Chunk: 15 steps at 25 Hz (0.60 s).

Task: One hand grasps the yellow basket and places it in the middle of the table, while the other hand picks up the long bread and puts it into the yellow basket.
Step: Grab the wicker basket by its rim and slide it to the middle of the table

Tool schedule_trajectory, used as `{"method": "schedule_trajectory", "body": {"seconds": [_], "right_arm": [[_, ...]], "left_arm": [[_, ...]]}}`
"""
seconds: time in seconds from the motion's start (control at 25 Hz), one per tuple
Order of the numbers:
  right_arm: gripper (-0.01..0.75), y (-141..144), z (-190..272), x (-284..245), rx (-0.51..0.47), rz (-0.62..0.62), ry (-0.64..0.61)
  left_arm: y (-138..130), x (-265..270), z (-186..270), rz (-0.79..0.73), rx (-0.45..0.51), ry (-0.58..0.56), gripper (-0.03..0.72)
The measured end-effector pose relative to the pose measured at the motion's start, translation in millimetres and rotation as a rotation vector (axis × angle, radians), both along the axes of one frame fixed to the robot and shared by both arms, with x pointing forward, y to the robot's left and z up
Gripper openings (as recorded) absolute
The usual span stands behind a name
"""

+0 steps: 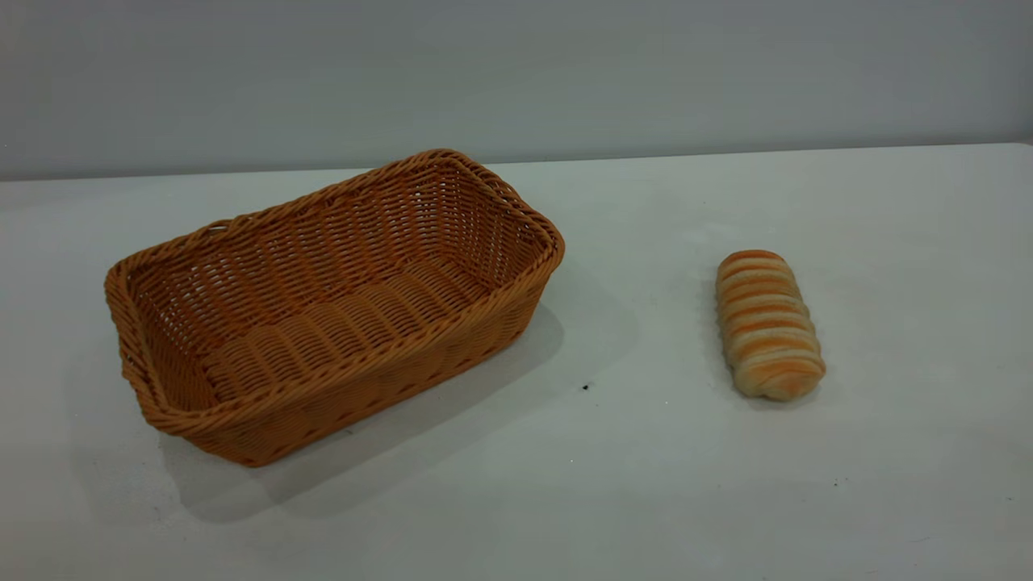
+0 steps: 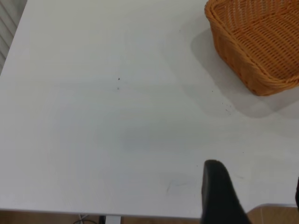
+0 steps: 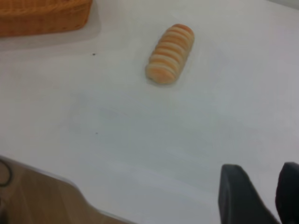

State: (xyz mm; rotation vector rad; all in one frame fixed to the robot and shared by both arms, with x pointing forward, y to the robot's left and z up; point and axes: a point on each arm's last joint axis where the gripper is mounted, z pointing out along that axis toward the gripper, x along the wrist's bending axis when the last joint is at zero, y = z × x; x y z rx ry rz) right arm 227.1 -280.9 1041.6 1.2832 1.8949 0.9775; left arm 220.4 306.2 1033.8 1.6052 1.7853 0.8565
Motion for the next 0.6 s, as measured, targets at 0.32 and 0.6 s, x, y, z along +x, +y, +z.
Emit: {"method": "schedule_trajectory", "body": {"seconds": [0.32,0.6], "right_arm": [[0.241,5,30,5,0.133,0.007,-0.27],[0.241,8,55,37,0.177,0.021,-0.4]], "left_arm": [[-7,3,30,-0.075,-0.014,-0.188,0.447],[-7,60,46,-0.111,-0.015,-0.023,0.447]]}}
